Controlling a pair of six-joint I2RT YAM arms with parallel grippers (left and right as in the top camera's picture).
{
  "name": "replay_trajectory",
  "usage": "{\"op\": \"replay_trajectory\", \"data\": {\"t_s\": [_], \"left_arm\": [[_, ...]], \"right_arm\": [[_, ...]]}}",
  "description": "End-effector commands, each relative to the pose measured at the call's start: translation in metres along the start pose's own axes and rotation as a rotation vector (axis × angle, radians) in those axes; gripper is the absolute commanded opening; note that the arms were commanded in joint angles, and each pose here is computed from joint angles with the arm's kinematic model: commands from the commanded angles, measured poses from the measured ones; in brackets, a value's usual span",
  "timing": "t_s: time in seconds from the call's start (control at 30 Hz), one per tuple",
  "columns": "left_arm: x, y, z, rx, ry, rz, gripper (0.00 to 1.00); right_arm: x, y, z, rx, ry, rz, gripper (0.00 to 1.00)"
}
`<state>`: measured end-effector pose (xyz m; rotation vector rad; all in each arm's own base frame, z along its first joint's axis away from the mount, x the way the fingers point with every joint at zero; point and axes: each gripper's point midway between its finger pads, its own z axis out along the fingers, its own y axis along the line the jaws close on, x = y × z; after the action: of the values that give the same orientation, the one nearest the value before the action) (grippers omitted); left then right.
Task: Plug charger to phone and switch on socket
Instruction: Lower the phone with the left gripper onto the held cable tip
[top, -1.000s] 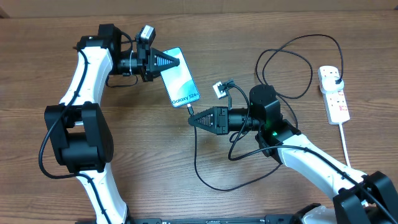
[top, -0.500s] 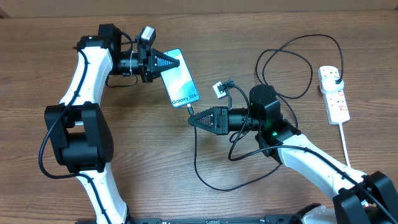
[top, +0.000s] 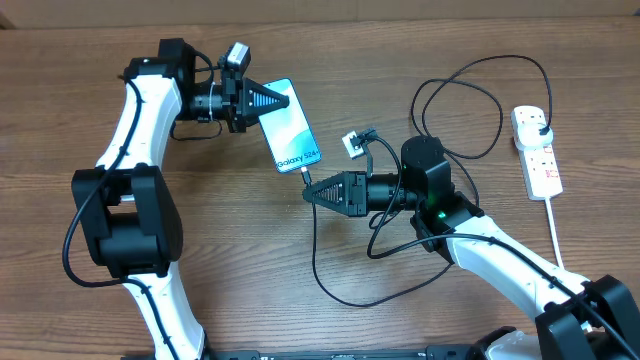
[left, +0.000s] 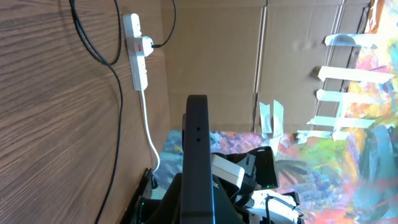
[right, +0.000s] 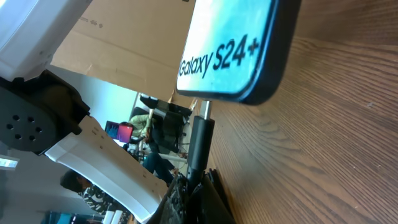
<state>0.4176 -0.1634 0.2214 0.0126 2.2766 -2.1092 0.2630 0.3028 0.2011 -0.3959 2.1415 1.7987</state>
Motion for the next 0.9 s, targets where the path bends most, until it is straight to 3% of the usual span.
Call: {"op": "replay_trajectory", "data": {"t_s": [0.0, 0.87], "left_arm": [[0.0023, -0.0171, 0.0090, 0.039, 0.023, 0.023, 0.04], [0.0045, -0.0154, 0.0133, 0.027, 0.033, 0.018, 0.04]], "right_arm": [[0.0036, -0.0020, 0.0013, 0.000, 0.006, -0.004, 0.04], [-0.0046, -0.0079, -0.0054, 0.017, -0.023, 0.003, 0.04]]}}
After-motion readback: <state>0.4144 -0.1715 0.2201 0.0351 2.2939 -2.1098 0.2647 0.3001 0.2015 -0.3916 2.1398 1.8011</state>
